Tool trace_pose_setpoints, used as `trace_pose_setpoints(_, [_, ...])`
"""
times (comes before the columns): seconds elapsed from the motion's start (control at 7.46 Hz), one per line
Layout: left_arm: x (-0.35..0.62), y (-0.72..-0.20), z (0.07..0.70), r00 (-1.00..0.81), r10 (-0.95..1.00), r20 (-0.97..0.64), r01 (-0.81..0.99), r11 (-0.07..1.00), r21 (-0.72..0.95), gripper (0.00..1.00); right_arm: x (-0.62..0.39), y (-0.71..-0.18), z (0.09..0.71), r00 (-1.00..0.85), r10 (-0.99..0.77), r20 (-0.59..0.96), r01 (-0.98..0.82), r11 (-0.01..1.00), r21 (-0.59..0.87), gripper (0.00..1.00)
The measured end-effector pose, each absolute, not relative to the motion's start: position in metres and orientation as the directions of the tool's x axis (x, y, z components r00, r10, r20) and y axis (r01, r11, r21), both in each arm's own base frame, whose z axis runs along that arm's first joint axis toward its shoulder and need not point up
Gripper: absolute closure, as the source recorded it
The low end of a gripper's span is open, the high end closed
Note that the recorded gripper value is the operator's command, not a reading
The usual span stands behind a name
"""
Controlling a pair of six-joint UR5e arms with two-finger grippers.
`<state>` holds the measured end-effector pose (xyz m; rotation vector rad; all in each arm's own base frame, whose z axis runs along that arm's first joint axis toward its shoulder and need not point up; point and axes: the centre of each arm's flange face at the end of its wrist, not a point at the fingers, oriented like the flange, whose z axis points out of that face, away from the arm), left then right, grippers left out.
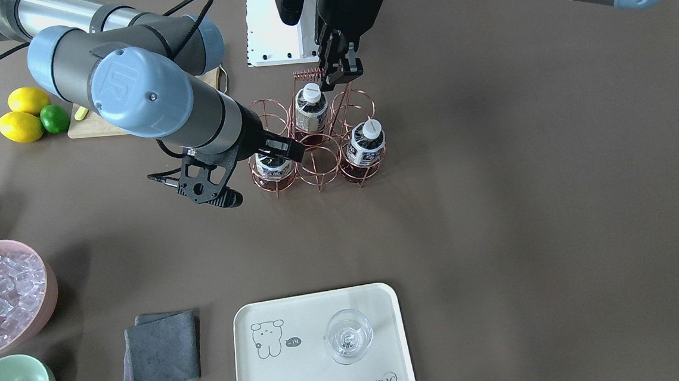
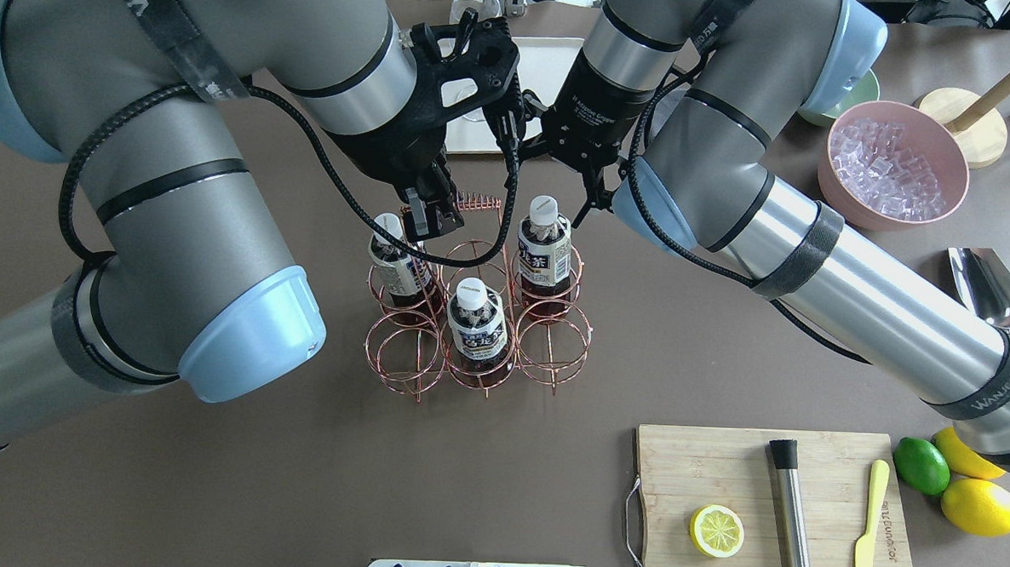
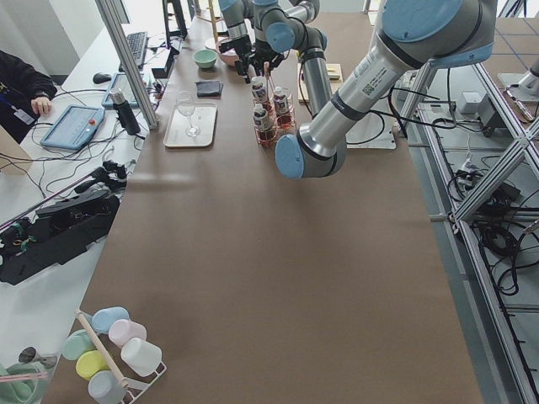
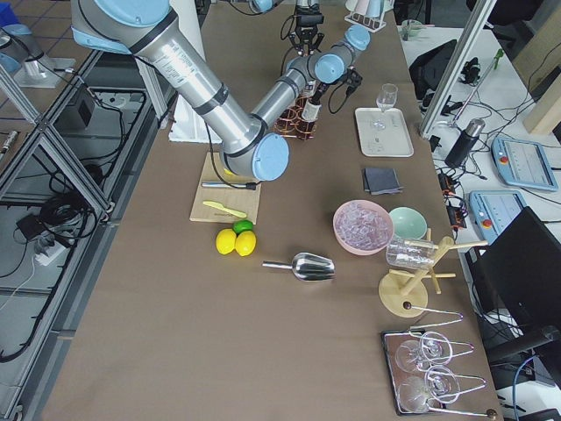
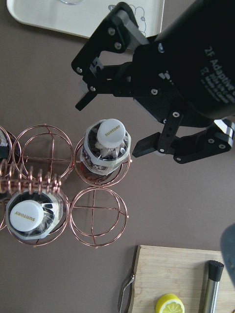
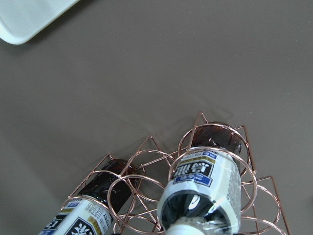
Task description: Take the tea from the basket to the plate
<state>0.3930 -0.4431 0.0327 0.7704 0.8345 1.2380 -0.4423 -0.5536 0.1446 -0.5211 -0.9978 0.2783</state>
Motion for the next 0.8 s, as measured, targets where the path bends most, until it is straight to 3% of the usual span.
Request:
trace_pose_setpoints(0.27, [0.3934,-0.4434,0.0353,0.124,0.985,-0.117,-0.478,0.163,0.863,1.0,-0.4434,-0.5524,0.1448,0.522,0.451,0.724,0.014,0.844,-0.536,0.97])
trace_pose_setpoints(0.8, [0.3939,-0.4439,0.0363,0.124,0.985,-0.117,-0.477,0.162,0.864,1.0,-0.4417,-0.5479,0.1428,0.518,0.448,0.728,0.02,0.845,-0.534,1.0])
